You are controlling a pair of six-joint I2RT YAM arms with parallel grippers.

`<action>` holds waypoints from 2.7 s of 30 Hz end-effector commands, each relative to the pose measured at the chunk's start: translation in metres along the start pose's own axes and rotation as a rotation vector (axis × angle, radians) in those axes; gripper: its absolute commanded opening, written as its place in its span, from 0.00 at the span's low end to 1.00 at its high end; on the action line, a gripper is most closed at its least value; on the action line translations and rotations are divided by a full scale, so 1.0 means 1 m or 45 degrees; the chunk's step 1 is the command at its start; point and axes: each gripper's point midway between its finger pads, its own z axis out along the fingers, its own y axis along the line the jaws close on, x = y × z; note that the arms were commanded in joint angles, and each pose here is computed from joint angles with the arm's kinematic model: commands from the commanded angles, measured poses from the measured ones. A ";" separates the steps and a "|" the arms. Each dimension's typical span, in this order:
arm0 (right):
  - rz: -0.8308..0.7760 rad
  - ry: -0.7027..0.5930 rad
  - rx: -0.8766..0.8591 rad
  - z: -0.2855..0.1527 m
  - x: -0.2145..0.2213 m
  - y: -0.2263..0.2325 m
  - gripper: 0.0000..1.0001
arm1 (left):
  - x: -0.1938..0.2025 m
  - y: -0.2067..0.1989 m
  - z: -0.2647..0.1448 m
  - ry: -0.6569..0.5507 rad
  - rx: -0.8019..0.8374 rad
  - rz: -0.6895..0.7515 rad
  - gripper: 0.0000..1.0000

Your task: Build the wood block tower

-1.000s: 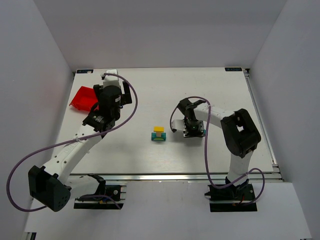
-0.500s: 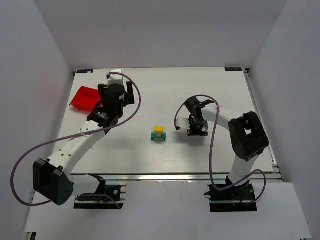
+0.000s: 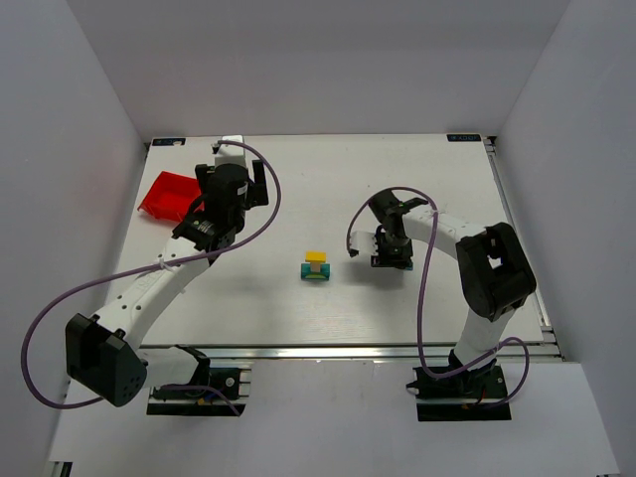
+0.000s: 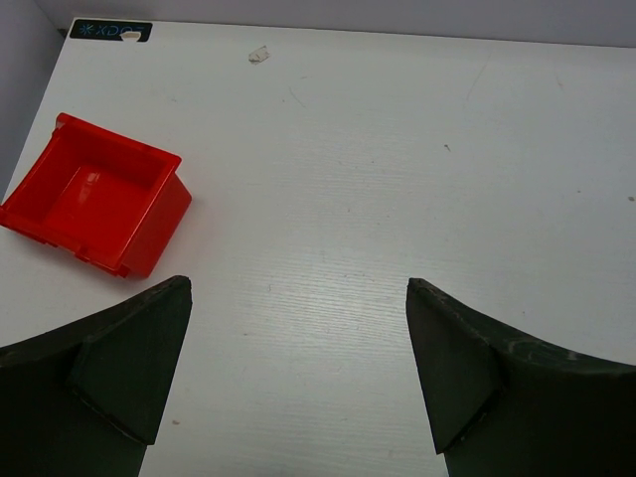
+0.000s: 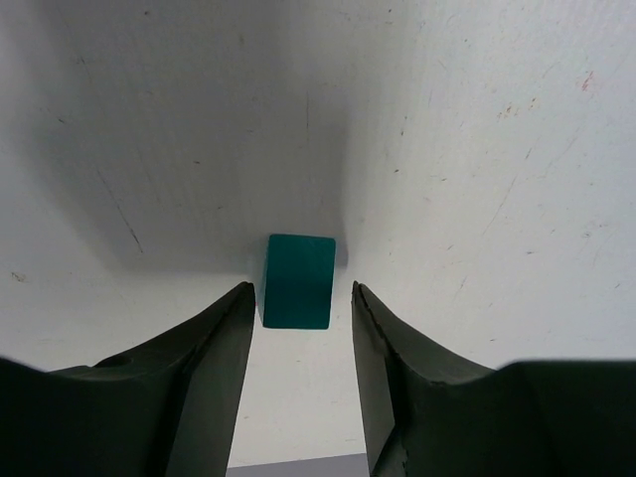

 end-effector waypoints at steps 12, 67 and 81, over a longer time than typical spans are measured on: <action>-0.007 -0.021 0.040 -0.006 0.007 -0.006 0.32 | -0.015 -0.003 -0.006 -0.032 0.023 -0.024 0.98; -0.303 -0.339 0.180 -0.131 -0.234 0.020 0.01 | 0.055 0.073 0.006 0.083 -0.276 -0.178 0.98; -0.335 -0.303 0.163 -0.114 -0.234 0.021 0.04 | 0.053 0.075 0.004 0.077 -0.273 -0.175 0.98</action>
